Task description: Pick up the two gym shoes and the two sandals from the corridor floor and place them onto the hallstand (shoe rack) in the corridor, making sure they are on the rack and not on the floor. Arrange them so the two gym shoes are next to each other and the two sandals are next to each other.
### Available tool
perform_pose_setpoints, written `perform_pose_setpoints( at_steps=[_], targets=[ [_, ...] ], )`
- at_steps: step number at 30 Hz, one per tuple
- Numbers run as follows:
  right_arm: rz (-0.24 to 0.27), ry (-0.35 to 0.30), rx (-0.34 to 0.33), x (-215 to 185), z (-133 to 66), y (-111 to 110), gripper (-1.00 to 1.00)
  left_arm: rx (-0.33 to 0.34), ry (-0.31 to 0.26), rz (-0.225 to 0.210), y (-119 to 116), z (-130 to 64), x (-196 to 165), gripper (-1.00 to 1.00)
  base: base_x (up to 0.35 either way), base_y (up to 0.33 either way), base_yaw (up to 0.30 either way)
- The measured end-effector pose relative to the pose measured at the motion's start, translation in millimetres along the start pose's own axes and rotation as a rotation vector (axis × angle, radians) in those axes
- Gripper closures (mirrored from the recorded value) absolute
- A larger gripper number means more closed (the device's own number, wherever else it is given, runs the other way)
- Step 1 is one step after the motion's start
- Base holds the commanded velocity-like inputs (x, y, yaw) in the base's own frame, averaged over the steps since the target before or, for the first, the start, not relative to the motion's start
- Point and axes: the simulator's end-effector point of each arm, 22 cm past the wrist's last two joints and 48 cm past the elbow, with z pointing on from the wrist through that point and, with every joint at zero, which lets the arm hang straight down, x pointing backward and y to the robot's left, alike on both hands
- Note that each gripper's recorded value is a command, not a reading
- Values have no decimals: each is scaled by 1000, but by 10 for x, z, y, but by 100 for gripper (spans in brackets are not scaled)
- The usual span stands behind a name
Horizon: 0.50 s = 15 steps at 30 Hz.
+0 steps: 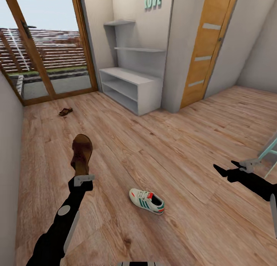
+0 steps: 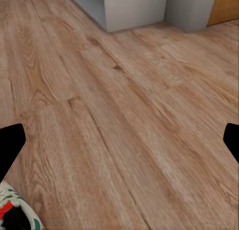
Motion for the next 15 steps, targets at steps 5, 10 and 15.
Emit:
perform_pose_setpoints(
  at_steps=[5, 10, 15],
  targets=[
    [0, 0, 0, 0, 0, 0, -100, 18, -1, 9, -97, -2, -4, 100, 0, 0, 279],
    [0, 0, 0, -1, 0, 0, -100, 28, -2, 14, -153, -3, -7, 100, 0, 0, 279],
    [0, 0, 0, 1, 0, 0, -100, 30, -1, 15, -169, -4, -6, 100, 0, 0, 279]
  ],
)
